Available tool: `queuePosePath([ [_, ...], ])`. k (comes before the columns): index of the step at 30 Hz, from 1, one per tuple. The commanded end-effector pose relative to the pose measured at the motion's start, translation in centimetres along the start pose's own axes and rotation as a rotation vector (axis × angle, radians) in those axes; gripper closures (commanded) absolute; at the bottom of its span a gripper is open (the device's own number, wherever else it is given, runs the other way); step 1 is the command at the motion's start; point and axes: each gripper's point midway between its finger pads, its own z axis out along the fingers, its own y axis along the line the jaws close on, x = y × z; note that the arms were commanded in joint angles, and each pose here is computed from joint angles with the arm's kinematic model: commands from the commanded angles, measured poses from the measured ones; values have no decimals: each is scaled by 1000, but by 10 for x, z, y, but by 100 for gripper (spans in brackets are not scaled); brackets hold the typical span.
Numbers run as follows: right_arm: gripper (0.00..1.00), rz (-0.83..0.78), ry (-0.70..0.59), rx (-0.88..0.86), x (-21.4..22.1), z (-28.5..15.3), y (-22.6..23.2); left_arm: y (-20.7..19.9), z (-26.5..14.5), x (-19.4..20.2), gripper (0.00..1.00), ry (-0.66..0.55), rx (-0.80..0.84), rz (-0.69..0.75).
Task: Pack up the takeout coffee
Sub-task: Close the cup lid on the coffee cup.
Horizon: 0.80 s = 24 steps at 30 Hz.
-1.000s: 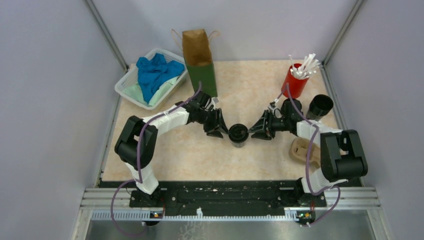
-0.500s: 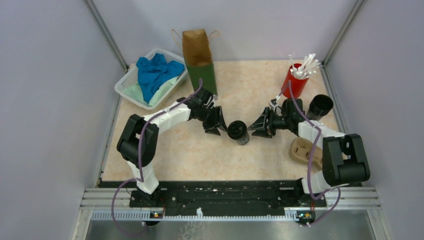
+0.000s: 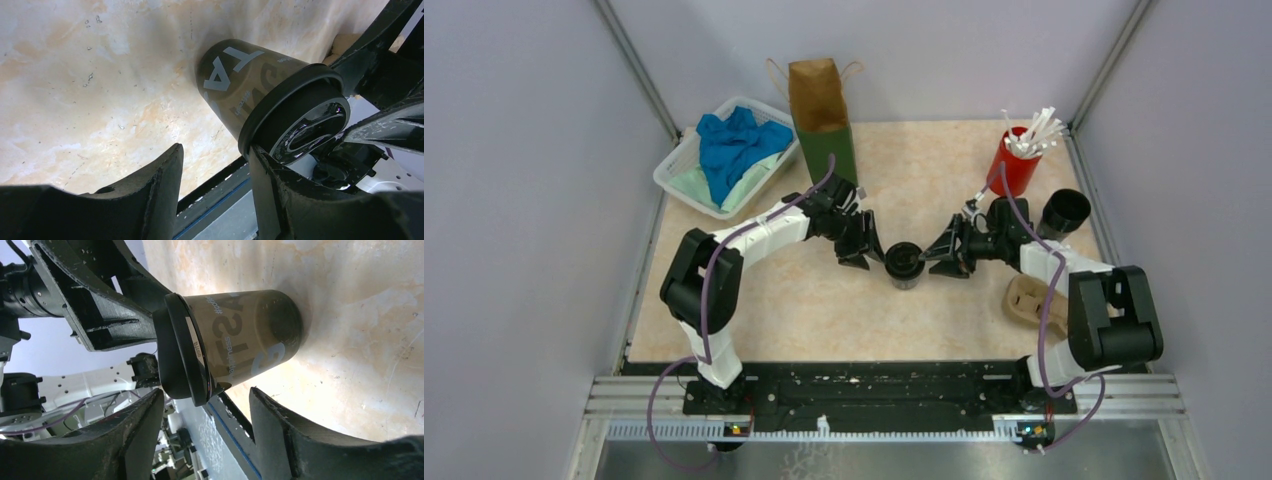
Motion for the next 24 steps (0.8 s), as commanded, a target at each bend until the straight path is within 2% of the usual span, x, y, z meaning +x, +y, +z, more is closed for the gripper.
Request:
queuePosePath([
  [1, 32, -89, -30, -25, -7, -9, 15, -11, -7, -6, 42, -22, 14, 29],
  [4, 18, -119, -13, -29, -9, -9, 17, -16, -9, -8, 41, -27, 31, 33],
  [9, 9, -155, 22, -26, -15, -1, 20, -17, -4, -9, 41, -16, 33, 33],
  [16, 11, -122, 38, 28, -30, 17, 8, -16, -1, -7, 41, -12, 25, 33],
  [21, 19, -85, 32, 68, -34, 22, -5, -10, 2, -3, 42, -7, 6, 28],
  [24, 28, -44, 43, 97, -30, 26, -19, -4, 6, 2, 42, 4, -6, 20],
])
